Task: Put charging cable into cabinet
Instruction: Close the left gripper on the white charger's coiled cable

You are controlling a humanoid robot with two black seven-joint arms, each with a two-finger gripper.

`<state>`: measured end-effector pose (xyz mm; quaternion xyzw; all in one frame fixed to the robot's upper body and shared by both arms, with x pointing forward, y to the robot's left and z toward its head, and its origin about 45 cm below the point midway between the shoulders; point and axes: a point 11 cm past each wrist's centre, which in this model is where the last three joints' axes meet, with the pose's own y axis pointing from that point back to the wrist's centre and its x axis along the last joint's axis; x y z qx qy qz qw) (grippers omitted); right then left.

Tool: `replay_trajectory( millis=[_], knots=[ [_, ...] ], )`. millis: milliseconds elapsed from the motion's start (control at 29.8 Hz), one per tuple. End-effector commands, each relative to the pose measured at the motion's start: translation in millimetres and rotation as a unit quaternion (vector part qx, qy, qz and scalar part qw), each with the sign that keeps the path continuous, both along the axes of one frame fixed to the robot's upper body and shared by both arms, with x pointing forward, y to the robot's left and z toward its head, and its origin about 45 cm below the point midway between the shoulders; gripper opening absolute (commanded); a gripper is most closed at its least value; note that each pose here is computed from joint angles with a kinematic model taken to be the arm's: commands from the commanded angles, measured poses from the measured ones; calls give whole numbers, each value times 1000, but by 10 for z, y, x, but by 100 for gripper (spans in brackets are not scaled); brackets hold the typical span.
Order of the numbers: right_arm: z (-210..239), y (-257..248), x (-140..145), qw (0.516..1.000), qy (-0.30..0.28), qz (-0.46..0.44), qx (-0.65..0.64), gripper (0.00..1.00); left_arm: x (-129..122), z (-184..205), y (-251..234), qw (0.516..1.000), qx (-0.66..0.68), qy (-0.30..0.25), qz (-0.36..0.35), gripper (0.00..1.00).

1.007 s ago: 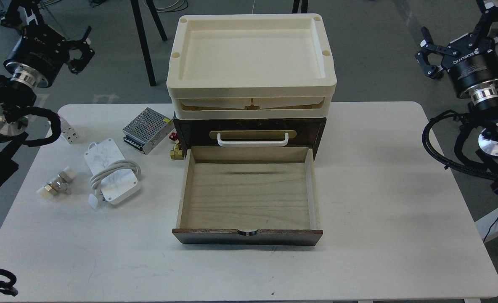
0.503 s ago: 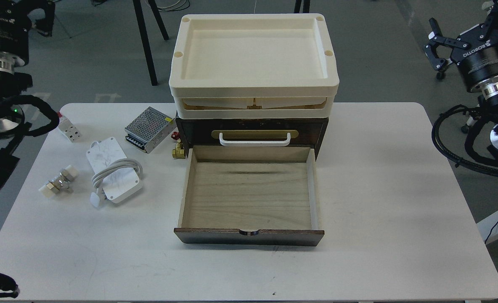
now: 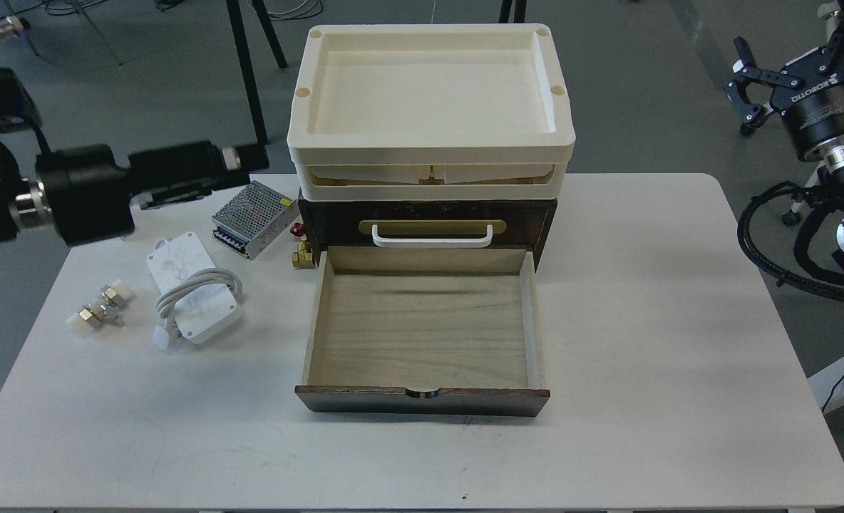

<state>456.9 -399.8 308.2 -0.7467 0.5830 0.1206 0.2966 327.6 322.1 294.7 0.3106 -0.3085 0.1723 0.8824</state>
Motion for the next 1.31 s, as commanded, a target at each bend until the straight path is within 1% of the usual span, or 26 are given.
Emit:
replay_trajectory(
  millis=[0,101,235,336,503,570,671,705,772,805,872,906,1107,1174,1208,1242,1275],
  knots=[
    [10,-7,-3,1000,0,0,-1,100,-87,-694,504,976,212,-24,-33,99],
    [-5,-5,-9,1000,1,1,-1,100,16,-1093,739,960,278,-18,-31,98],
    [-15,-1,-15,1000,2,1,0,100,186,-1285,1102,941,336,-25,5,98],
    [-37,-5,-23,1000,4,1,-1,100,226,-1328,1108,940,338,-33,9,98],
    [-58,-22,-32,1000,6,-1,-1,100,218,-1477,1056,940,342,-22,3,96],
    [-69,-22,-35,1000,8,-1,-1,100,223,-1555,1031,939,344,-15,1,94],
    [-84,-21,-37,1000,9,-1,-1,100,296,-1673,1072,935,355,-11,17,88],
    [-81,-27,-38,1000,9,-2,-2,100,328,-1711,1084,933,358,-14,23,85],
    [-100,-34,-49,1000,11,-3,-1,100,379,-1767,1067,932,361,-24,29,76],
    [-100,-34,-49,1000,11,-3,-1,100,397,-1785,1061,931,362,-28,31,71],
    [-107,-36,-52,1000,11,-3,-1,100,413,-1790,1102,928,369,-34,35,57],
    [-107,-36,-52,1000,11,-3,-1,100,404,-1799,1113,926,374,-36,30,54],
    [-134,-45,-64,1000,14,-4,0,100,409,-1781,1136,920,388,-56,14,49],
    [-144,-51,-70,1000,15,-5,1,100,407,-1785,1120,920,386,-59,12,43],
    [-158,-55,-76,1000,16,-5,1,100,398,-1791,1115,921,386,-58,10,36],
    [-159,-55,-76,1000,16,-5,1,100,397,-1788,1117,921,386,-59,10,23],
    [-159,-55,-76,1000,16,-5,1,100,397,-1784,1124,920,386,-59,11,4]
  ],
)
